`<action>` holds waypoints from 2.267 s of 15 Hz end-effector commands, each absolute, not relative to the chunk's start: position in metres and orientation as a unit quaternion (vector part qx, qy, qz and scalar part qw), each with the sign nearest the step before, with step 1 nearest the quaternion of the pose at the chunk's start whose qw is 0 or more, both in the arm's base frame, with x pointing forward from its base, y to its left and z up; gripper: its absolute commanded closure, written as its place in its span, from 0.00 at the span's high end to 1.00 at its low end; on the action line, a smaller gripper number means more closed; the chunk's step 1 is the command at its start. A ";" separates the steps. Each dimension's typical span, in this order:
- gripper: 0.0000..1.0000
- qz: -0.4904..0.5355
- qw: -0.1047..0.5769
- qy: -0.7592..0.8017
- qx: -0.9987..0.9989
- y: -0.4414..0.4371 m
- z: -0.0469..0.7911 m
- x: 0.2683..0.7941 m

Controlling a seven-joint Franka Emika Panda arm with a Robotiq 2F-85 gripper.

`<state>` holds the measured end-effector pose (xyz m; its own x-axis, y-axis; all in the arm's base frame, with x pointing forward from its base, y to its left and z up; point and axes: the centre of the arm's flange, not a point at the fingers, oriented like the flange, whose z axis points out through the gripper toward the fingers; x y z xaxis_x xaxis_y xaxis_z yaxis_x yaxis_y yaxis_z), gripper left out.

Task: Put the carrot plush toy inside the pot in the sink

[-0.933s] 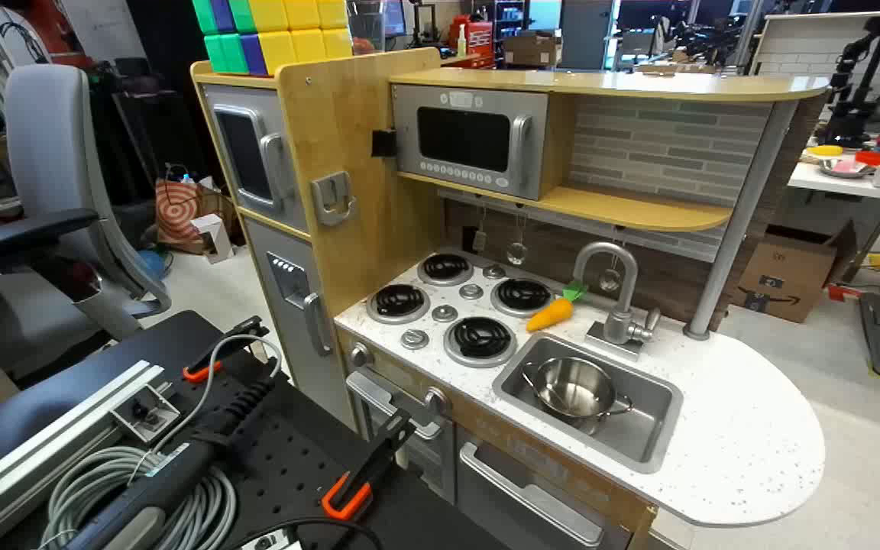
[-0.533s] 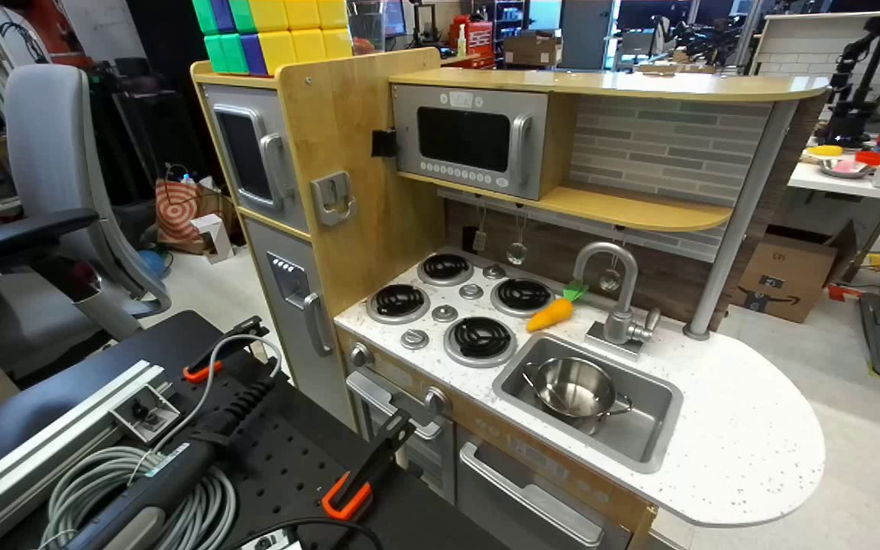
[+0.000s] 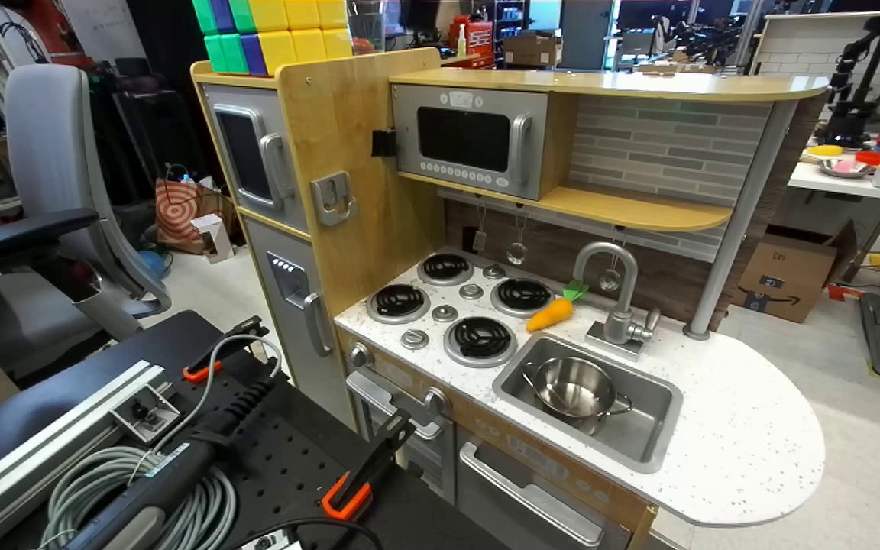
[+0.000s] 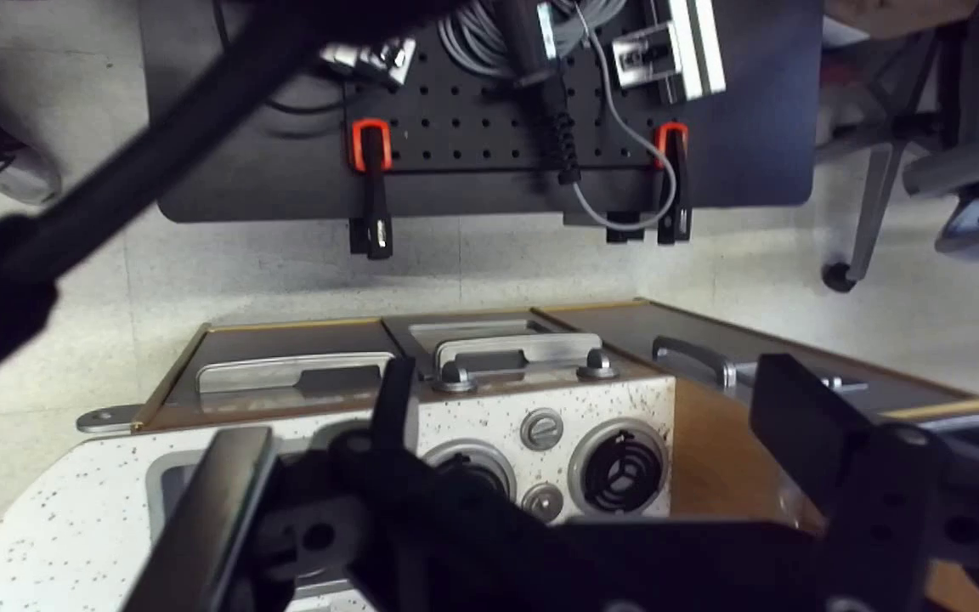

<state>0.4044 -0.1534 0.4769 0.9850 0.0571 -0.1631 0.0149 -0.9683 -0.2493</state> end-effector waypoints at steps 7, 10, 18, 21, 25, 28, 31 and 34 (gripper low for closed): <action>1.00 -0.021 0.134 0.080 -0.988 -0.149 0.382 0.514; 1.00 -0.063 0.117 0.086 -0.987 -0.151 0.368 0.536; 1.00 -0.075 0.092 0.099 -0.988 -0.141 0.342 0.557; 1.00 -0.055 0.092 0.108 -0.988 -0.139 0.338 0.562; 1.00 -0.047 0.086 0.137 -0.986 -0.136 0.328 0.580; 1.00 -0.029 0.091 0.195 -0.976 -0.124 0.293 0.624; 1.00 -0.069 0.059 0.230 -0.969 -0.114 0.244 0.667; 1.00 -0.118 0.020 0.227 -0.967 -0.107 0.196 0.696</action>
<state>0.6471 -0.1097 0.2360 0.8892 -0.4405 0.1236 -0.4226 -0.8943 -0.1468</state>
